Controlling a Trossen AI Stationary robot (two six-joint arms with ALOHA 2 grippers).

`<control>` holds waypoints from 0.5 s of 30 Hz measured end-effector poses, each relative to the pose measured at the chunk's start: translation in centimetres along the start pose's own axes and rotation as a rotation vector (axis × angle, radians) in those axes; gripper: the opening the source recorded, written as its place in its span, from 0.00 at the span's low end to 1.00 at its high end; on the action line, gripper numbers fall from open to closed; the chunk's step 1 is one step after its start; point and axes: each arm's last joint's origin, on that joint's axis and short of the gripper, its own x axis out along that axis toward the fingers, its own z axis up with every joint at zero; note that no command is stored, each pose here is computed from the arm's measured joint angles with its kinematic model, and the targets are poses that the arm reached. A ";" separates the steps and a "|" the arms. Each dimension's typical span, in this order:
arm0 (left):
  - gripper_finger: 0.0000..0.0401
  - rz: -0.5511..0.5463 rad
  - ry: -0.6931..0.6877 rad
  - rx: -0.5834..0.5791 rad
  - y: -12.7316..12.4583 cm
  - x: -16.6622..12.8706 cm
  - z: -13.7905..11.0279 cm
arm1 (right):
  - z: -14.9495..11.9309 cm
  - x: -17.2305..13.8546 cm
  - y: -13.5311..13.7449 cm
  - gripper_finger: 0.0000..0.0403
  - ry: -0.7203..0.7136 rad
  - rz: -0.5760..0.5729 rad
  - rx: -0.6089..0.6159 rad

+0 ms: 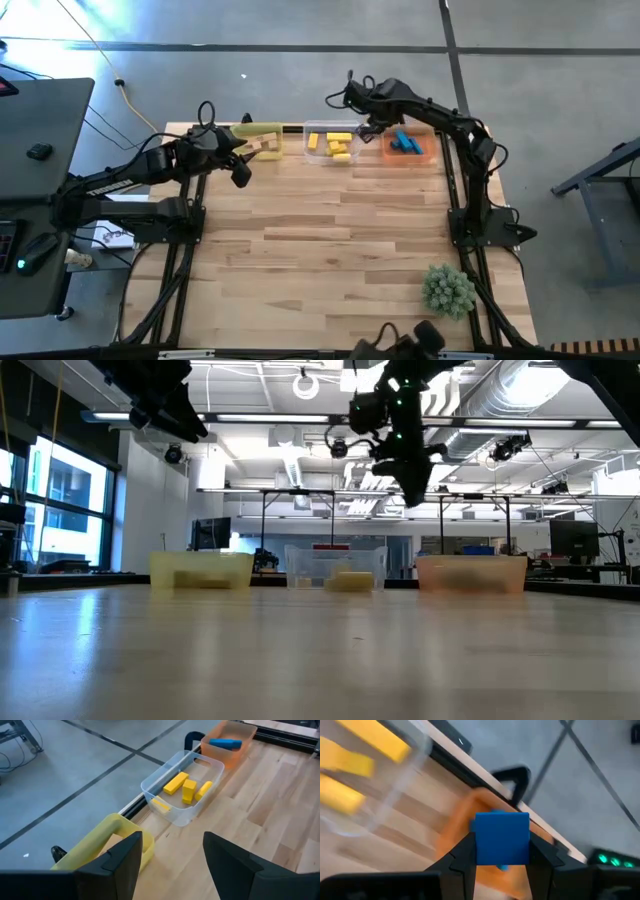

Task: Sort & place blocks by color
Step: Put the blue block into the orange bin

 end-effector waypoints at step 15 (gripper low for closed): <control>0.50 0.002 0.000 -0.020 0.0 0.0 0.0 | -1.8 4.9 -3.6 0.26 0.219 0.058 -0.134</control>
